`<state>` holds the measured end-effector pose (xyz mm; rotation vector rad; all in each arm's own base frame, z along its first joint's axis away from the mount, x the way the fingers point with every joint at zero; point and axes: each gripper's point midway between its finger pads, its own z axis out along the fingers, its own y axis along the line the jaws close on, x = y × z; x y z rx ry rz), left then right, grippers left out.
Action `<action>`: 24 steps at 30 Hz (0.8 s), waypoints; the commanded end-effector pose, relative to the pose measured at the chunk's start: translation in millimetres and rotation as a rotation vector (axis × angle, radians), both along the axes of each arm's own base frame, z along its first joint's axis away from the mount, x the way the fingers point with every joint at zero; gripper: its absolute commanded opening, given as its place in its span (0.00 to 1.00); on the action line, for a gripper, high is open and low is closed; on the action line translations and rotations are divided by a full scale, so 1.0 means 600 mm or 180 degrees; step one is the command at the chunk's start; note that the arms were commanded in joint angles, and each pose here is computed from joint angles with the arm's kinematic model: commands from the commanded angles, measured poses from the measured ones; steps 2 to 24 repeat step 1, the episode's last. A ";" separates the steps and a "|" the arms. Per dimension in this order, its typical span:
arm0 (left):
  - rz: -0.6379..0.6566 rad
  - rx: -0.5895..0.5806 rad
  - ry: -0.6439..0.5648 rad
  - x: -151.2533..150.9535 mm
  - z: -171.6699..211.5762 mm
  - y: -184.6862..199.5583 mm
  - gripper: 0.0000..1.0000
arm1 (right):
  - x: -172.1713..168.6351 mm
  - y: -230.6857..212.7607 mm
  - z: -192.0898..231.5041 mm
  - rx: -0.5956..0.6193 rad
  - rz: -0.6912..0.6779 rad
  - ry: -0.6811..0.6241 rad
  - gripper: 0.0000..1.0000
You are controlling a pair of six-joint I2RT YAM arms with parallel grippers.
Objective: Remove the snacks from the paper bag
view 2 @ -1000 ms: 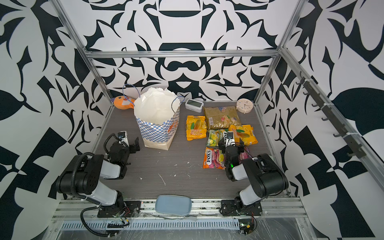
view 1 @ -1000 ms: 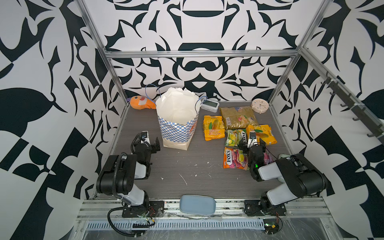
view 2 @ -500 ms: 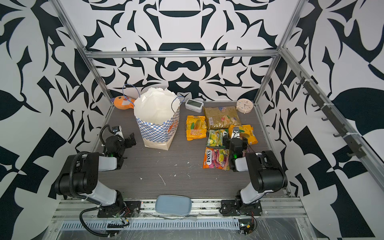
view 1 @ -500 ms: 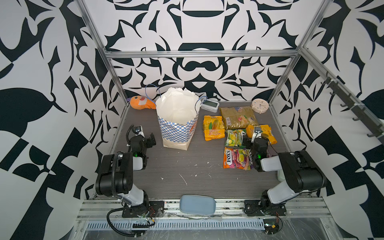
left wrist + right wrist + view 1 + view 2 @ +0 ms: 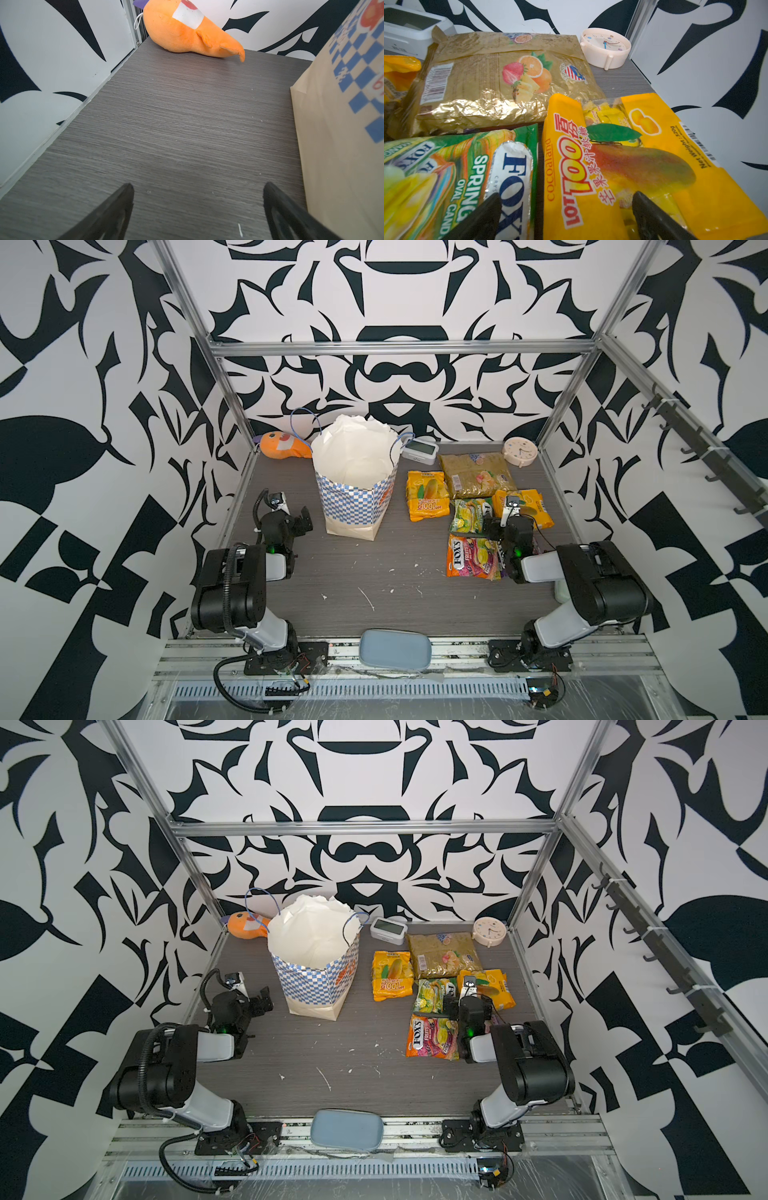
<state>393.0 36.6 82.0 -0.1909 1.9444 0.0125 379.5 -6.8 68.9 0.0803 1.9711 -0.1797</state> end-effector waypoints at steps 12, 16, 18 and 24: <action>-0.0032 -0.0037 -0.0034 0.004 0.009 -0.004 0.99 | 0.013 0.014 0.018 0.0023 0.0155 -0.0075 0.99; -0.0032 -0.0037 -0.0034 0.004 0.009 -0.004 0.99 | 0.013 0.014 0.018 0.0023 0.0155 -0.0075 0.99; -0.0032 -0.0037 -0.0034 0.004 0.009 -0.004 0.99 | 0.013 0.014 0.018 0.0023 0.0155 -0.0075 0.99; -0.0032 -0.0037 -0.0034 0.004 0.009 -0.004 0.99 | 0.013 0.014 0.018 0.0023 0.0155 -0.0075 0.99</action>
